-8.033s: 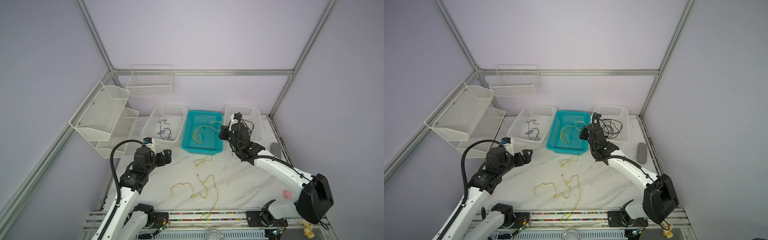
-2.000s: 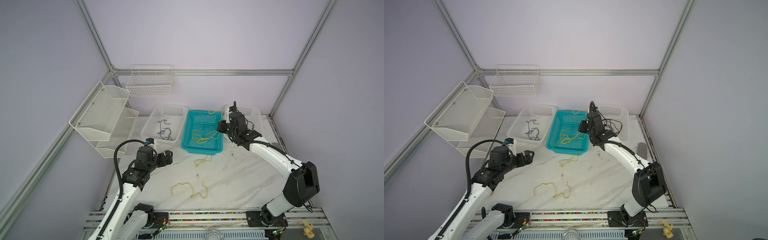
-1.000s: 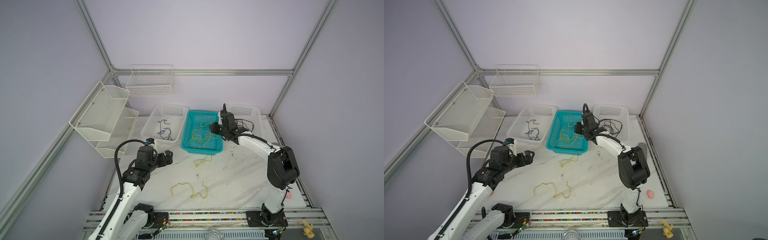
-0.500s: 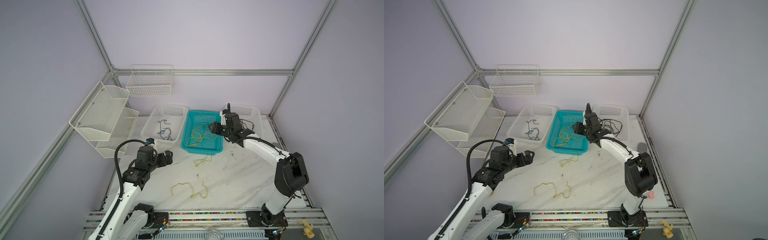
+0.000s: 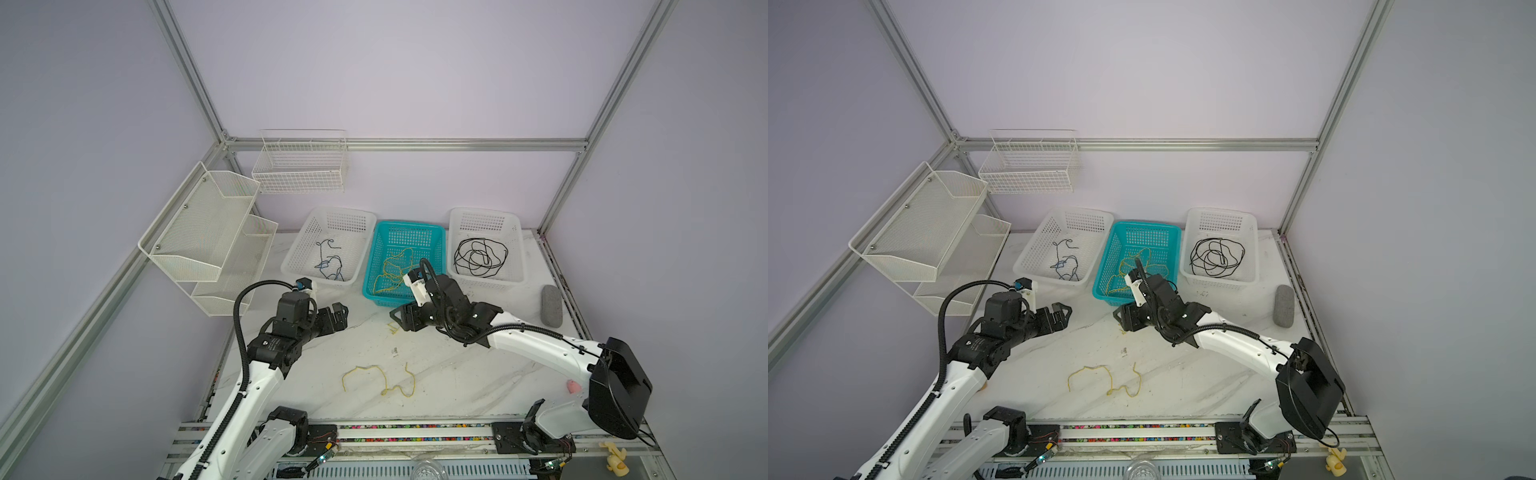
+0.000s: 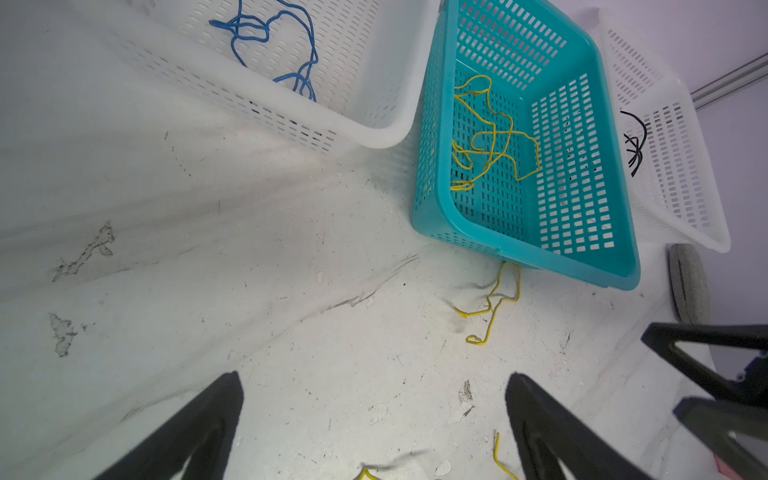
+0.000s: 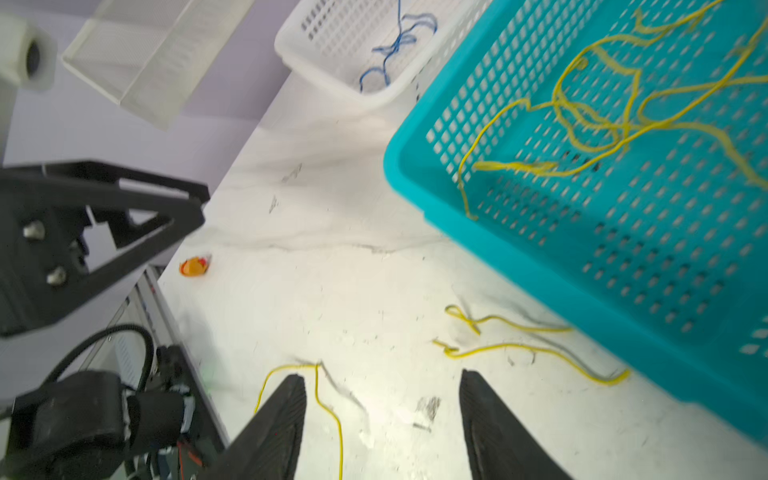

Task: Untangle the cables
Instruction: 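Move the right gripper back to the yellow wires near the left gripper, then grasp a yellow wire on the table with the right gripper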

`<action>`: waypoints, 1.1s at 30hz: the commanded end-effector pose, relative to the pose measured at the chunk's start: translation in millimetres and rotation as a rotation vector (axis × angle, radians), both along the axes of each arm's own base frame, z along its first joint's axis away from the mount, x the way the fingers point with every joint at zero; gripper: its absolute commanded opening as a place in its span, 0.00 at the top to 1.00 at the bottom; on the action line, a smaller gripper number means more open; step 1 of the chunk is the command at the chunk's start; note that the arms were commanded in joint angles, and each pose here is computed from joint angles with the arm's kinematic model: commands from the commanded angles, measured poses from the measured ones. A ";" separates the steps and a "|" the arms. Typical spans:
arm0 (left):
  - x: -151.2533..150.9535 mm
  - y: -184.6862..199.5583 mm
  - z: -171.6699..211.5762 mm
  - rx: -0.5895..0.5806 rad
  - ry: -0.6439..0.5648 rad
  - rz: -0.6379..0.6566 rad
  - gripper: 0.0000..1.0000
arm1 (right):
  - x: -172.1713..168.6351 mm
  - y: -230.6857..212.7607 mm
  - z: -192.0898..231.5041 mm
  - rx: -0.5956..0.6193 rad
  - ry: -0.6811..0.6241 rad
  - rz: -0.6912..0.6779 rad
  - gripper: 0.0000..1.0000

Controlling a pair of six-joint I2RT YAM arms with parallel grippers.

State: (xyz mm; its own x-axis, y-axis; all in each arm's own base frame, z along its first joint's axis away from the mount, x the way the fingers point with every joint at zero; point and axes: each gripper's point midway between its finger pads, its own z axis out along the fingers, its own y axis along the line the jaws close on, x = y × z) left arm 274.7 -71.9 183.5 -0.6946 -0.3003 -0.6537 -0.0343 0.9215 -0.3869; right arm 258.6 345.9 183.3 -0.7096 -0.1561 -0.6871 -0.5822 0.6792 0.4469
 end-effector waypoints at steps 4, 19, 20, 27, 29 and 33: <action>-12.5 -16.7 -5.5 -0.093 0.038 -0.043 0.00 | -60.7 8.7 -32.3 -0.052 0.031 0.144 0.38; -37.0 -58.9 -1.5 0.014 -0.031 -0.258 0.00 | -118.5 33.2 -109.8 -0.211 0.105 0.301 0.44; -37.5 -57.4 1.2 0.027 -0.050 -0.264 0.00 | -118.9 34.2 -112.5 -0.216 0.107 0.301 0.44; -38.2 -44.0 8.2 0.079 -0.117 -0.230 0.00 | -119.8 44.1 -123.2 -0.215 0.112 0.297 0.49; -37.3 -42.4 9.4 0.085 -0.124 -0.224 0.00 | -119.4 46.2 -128.3 -0.227 0.118 0.294 0.52; -37.9 -44.7 9.2 0.080 -0.132 -0.237 0.00 | -119.3 49.7 -133.7 -0.240 0.119 0.291 0.62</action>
State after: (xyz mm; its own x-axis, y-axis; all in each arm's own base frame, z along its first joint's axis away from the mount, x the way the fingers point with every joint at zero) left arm 236.6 -117.9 203.4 -0.6542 -0.1101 -0.7483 0.2204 0.9187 -0.3278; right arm 134.8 383.1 41.0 -0.6965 -0.5269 -0.4872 -0.7115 0.5953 0.3734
